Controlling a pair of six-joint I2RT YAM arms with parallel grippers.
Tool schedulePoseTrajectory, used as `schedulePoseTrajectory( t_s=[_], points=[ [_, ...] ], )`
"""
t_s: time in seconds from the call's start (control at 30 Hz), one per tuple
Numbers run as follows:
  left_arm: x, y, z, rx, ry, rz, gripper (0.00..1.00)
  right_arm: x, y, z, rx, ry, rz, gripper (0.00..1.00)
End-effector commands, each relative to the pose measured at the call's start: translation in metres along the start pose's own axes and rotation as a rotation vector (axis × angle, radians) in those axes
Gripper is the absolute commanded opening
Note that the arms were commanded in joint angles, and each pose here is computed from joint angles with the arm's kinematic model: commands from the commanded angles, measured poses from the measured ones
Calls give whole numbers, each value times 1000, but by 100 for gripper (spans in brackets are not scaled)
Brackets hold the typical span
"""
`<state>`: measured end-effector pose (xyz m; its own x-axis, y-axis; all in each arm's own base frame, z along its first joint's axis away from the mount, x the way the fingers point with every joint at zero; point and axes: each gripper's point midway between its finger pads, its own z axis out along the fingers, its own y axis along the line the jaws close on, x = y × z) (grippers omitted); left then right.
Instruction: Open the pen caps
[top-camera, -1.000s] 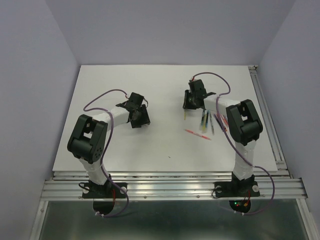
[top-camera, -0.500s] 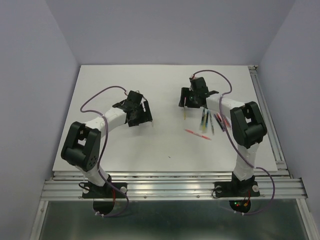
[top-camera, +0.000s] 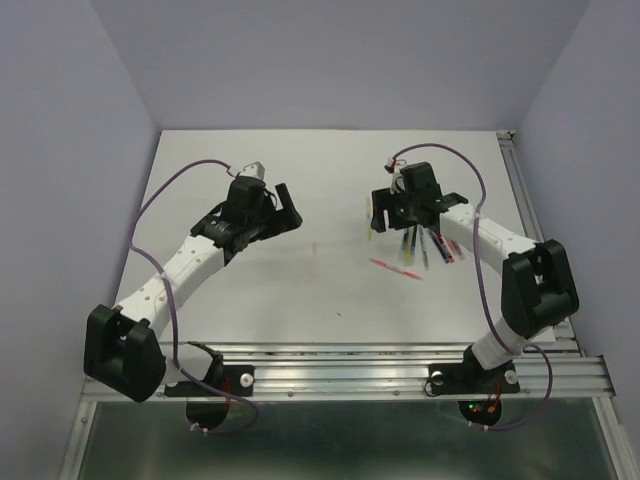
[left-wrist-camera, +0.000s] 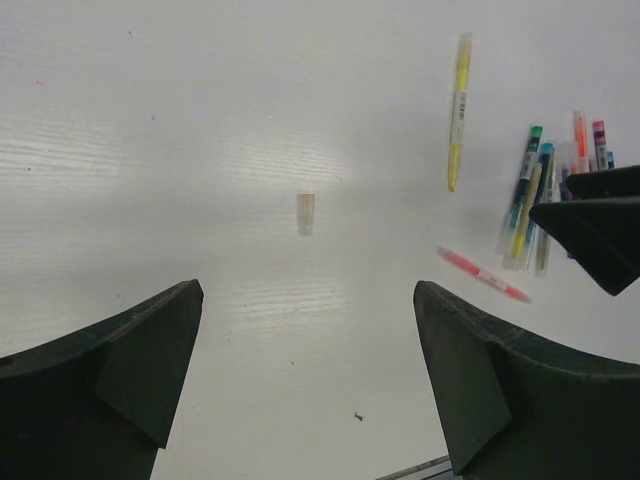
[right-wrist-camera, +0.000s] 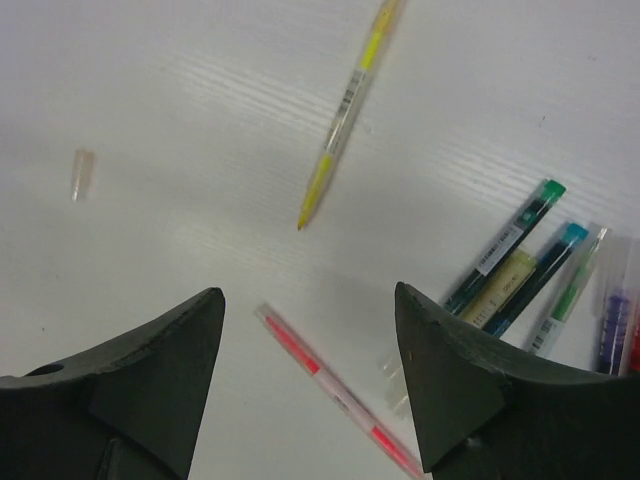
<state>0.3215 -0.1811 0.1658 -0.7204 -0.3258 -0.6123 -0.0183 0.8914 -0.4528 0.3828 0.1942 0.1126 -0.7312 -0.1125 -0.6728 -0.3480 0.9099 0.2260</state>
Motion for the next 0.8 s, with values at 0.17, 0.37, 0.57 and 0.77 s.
schedulePoseTrajectory(
  t_s=[0.17,0.37,0.57,0.77],
  points=[
    [-4,11,-30,-11,-90,-38,99,68,-1,-32,-34,155,-254,74],
    [-4,7,-29,6,-83,-22,99,90,11,-15,-61,267,-360,71],
    [-3,11,-26,-14,-78,-10,99,103,-5,0,36,336,-381,68],
    [-4,14,-25,-26,-81,-7,99,124,-9,5,31,406,-366,46]
  ],
)
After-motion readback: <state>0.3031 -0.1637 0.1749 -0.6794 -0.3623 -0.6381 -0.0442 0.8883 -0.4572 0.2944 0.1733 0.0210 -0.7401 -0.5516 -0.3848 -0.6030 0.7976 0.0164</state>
